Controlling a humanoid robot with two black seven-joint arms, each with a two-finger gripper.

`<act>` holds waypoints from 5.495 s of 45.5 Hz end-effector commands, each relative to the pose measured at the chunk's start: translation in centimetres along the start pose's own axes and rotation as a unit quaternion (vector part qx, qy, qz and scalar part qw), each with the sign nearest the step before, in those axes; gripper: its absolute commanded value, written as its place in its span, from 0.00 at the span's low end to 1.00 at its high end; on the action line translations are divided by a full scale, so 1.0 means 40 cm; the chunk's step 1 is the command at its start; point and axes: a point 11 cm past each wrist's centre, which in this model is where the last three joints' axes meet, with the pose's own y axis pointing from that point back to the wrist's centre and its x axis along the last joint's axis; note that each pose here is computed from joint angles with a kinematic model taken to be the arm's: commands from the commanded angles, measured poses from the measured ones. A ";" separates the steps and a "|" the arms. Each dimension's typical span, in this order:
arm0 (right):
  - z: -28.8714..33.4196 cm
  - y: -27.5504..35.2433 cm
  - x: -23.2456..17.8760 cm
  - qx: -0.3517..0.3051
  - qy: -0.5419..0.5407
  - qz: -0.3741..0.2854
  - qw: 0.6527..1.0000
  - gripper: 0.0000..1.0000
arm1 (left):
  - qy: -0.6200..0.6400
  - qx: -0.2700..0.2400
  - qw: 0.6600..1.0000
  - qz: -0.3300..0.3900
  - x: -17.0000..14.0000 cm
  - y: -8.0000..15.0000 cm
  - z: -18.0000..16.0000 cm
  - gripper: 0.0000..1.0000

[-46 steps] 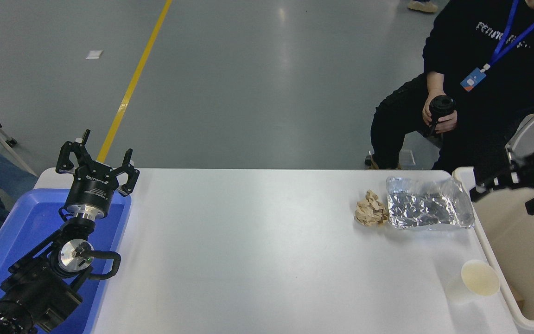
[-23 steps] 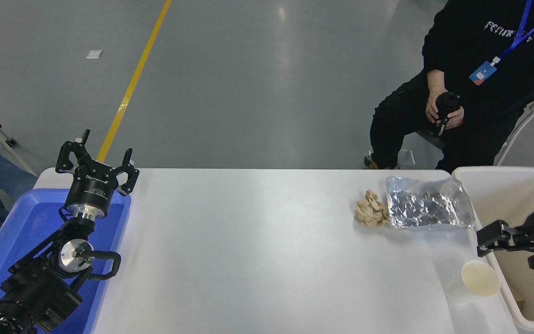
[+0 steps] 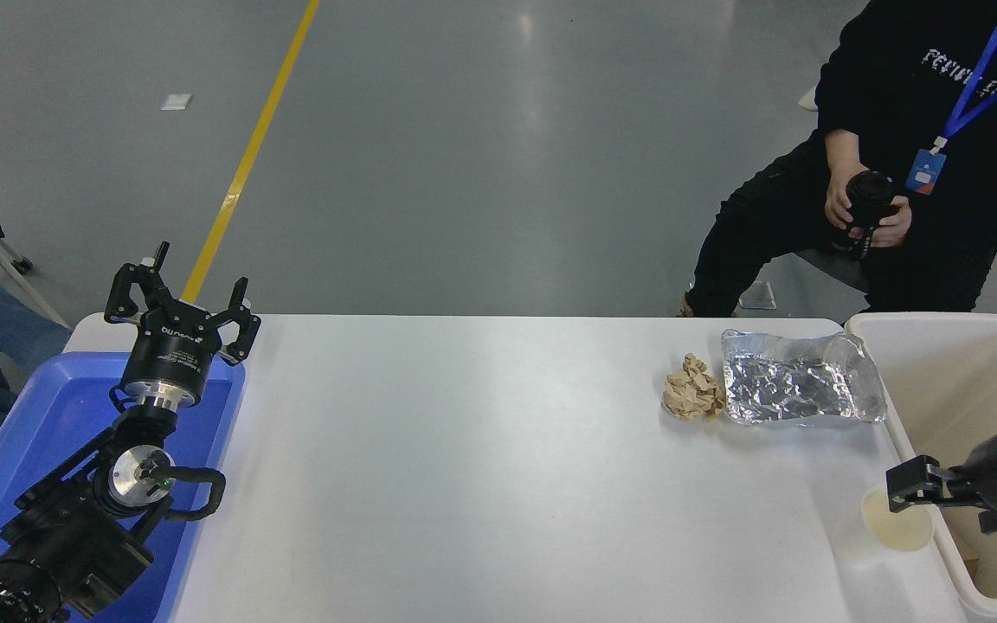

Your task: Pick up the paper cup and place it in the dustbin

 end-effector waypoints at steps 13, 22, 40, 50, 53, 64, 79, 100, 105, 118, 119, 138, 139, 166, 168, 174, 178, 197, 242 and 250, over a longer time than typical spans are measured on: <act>0.013 -0.057 -0.032 -0.001 0.002 0.014 1.000 0.60 | 0.000 0.000 1.000 0.000 0.001 0.000 0.000 0.98; 0.017 -0.064 -0.033 -0.002 0.006 0.027 1.000 0.07 | 0.000 0.000 1.000 0.000 0.000 0.000 0.000 0.98; -0.008 -0.012 0.035 0.021 0.006 0.064 0.998 0.00 | 0.000 0.000 1.000 0.000 0.000 0.000 0.000 0.98; -0.026 0.083 0.123 0.050 -0.006 0.110 0.993 0.00 | 0.000 0.000 1.000 -0.001 -0.001 0.000 0.000 0.98; -0.040 0.124 0.147 0.069 -0.009 0.119 0.990 0.00 | 0.000 0.000 1.000 0.000 0.000 0.000 0.000 0.98; -0.111 0.329 0.245 0.129 -0.021 0.155 0.979 0.00 | 0.000 0.000 1.000 -0.001 -0.001 0.000 0.000 0.98; -0.226 0.671 0.343 0.194 0.008 0.200 0.960 0.00 | 0.000 0.000 1.000 -0.001 -0.001 0.000 0.000 0.98; -0.219 0.702 0.348 0.190 0.006 0.206 0.960 0.00 | 0.000 0.000 1.000 0.000 0.000 0.000 0.000 0.98; -0.187 0.656 0.371 0.176 -0.010 0.209 0.962 0.00 | 0.000 0.000 1.000 0.000 0.001 0.000 0.000 0.98; 0.076 0.496 0.477 0.090 -0.132 0.299 0.941 0.00 | 0.000 0.000 1.000 0.000 0.000 0.000 0.000 0.98; 0.092 0.485 0.479 0.084 -0.138 0.306 0.938 0.00 | 0.000 0.000 1.000 0.000 0.000 0.000 0.000 0.98; 0.279 0.203 0.359 -0.037 -0.235 0.347 0.907 0.00 | 0.000 0.000 1.000 0.000 0.000 0.000 0.000 0.98; 0.287 0.186 0.346 -0.044 -0.243 0.346 0.905 0.00 | 0.000 0.000 1.000 0.000 0.000 0.000 0.000 0.98; 0.321 -0.129 0.079 -0.095 -0.339 0.304 0.885 0.00 | 0.000 0.000 1.000 0.000 0.000 0.000 0.000 0.98; 0.315 -0.140 0.071 -0.093 -0.342 0.302 0.885 0.00 | 0.000 0.000 1.000 0.000 0.000 0.000 0.000 0.98; 0.305 -0.164 0.047 -0.092 -0.345 0.293 0.887 0.00 | 0.000 0.000 1.000 0.000 0.000 0.000 0.000 0.98; 0.300 -0.169 0.046 -0.091 -0.344 0.291 0.888 0.00 | 0.000 0.000 1.000 0.000 0.001 0.000 0.000 0.98; 0.271 -0.175 0.061 -0.081 -0.351 0.310 0.880 1.00 | 0.000 0.000 1.000 0.000 0.000 0.000 0.000 0.98; -0.516 0.658 0.489 0.209 -0.046 0.217 0.952 1.00 | 0.000 0.001 1.000 -0.001 -0.001 0.000 -0.001 0.98; -0.597 0.731 0.423 0.211 0.015 0.171 0.962 1.00 | 0.000 0.001 1.000 -0.001 -0.001 0.000 -0.001 0.98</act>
